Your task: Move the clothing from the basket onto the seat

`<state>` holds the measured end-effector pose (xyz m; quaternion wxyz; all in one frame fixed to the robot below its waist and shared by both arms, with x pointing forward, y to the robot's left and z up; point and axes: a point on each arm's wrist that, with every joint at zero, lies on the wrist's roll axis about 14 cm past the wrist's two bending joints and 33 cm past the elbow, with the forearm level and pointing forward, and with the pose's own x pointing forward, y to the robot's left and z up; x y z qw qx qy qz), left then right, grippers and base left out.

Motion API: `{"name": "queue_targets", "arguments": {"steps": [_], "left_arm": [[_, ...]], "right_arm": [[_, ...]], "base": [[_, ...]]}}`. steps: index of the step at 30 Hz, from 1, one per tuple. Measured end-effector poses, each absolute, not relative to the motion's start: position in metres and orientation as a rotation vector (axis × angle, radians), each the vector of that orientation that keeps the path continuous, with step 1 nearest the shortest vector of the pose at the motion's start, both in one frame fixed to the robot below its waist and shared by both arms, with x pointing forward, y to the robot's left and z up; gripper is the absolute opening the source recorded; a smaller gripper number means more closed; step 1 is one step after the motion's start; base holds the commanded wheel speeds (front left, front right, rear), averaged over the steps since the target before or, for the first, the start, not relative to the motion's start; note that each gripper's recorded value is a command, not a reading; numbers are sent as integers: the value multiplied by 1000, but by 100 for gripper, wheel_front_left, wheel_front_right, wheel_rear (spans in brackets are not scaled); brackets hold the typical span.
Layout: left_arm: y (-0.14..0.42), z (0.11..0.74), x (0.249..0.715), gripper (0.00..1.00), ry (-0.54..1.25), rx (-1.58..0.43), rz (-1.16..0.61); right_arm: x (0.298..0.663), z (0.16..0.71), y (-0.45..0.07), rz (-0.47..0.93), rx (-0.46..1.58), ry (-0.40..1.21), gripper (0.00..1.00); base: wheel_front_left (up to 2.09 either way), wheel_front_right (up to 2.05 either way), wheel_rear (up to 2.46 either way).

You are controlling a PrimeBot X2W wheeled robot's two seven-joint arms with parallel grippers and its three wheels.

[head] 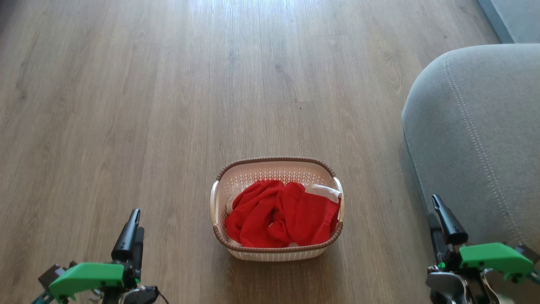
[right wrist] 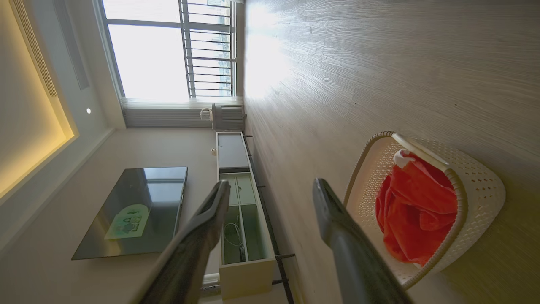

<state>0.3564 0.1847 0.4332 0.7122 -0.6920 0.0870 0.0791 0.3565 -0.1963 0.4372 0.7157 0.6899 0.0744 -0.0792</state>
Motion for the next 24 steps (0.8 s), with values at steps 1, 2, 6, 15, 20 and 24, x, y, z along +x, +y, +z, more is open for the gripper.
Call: {"name": "queue_targets", "arguments": {"steps": [1,2,6,15,20,24], "left_arm": [[185,433,357,100,194,-1522,173],[185,434,358,100,193,-1508,172],[185,438,362,100,183,-1460,162],[186,444,369,100,167,-1348,148],[188,447,371,100,159,-1270,142],[188,451,375,100,148,-1220,131]], "right_arm": [[358,439,-196,-170,1520,163,100],[360,440,-195,-162,1506,163,100],[366,446,-193,-142,1465,160,100],[373,451,-190,-108,1342,165,100],[379,458,-187,-77,1250,161,100],[382,461,-186,-62,1189,157,100]], "base": [[0,0,0],[0,0,0],[0,0,0],[0,0,0],[0,0,0],[0,0,0]]}}
